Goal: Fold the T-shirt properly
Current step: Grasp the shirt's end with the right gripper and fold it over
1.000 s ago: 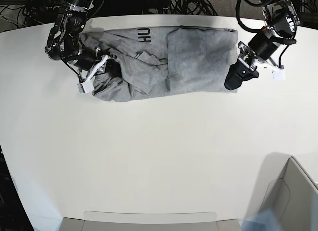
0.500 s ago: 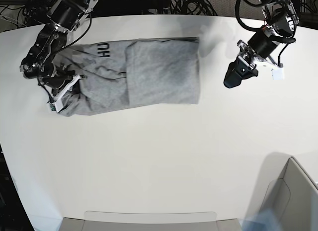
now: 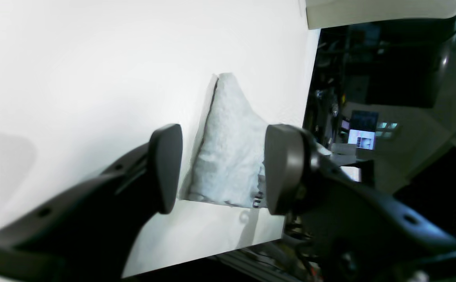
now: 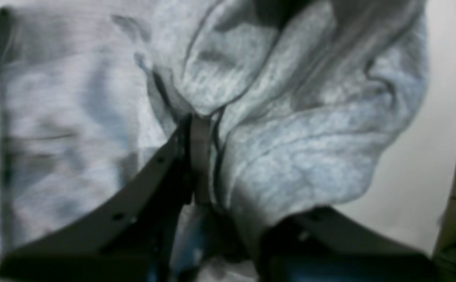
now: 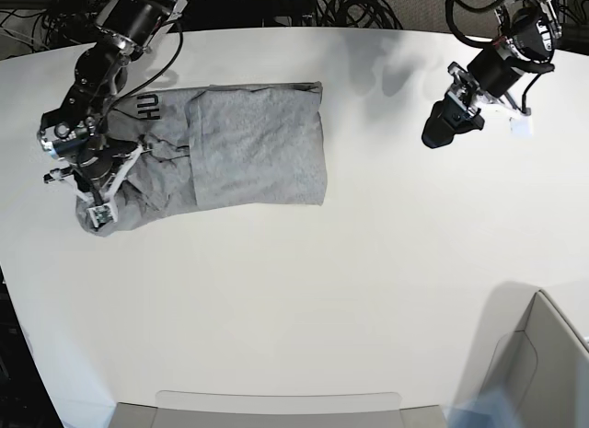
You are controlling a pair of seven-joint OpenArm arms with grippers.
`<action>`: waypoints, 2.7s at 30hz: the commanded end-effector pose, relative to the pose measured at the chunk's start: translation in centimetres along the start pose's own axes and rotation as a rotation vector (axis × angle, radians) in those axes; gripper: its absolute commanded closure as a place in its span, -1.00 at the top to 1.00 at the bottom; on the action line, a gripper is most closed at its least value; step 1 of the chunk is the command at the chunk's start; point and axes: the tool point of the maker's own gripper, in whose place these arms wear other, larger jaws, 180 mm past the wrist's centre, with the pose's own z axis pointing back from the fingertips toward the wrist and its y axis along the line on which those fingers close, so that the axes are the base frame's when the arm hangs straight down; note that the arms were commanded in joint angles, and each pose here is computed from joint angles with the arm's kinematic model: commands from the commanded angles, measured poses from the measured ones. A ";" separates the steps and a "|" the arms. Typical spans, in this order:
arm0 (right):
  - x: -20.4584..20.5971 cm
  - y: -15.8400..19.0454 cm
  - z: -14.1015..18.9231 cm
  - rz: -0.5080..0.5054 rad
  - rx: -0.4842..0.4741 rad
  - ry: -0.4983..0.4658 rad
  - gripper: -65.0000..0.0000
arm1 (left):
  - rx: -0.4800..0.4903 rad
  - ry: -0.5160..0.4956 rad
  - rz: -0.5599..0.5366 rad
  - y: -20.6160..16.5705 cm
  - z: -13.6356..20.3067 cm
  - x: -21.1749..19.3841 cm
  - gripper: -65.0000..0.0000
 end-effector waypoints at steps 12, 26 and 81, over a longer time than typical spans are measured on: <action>5.3 10.7 3.4 0.257 0.125 -0.198 -1.00 | 0.076 0.014 -0.025 1.6 2.7 0.7 -0.15; 8.6 20.0 5.0 0.207 0.243 -0.290 -1.00 | 0.178 -0.089 -0.047 3.4 7.7 4.3 -0.15; 2.7 4.6 2.1 0.000 -0.110 -0.106 -0.82 | 0.145 -0.074 -0.051 2.7 6.6 4.2 -0.14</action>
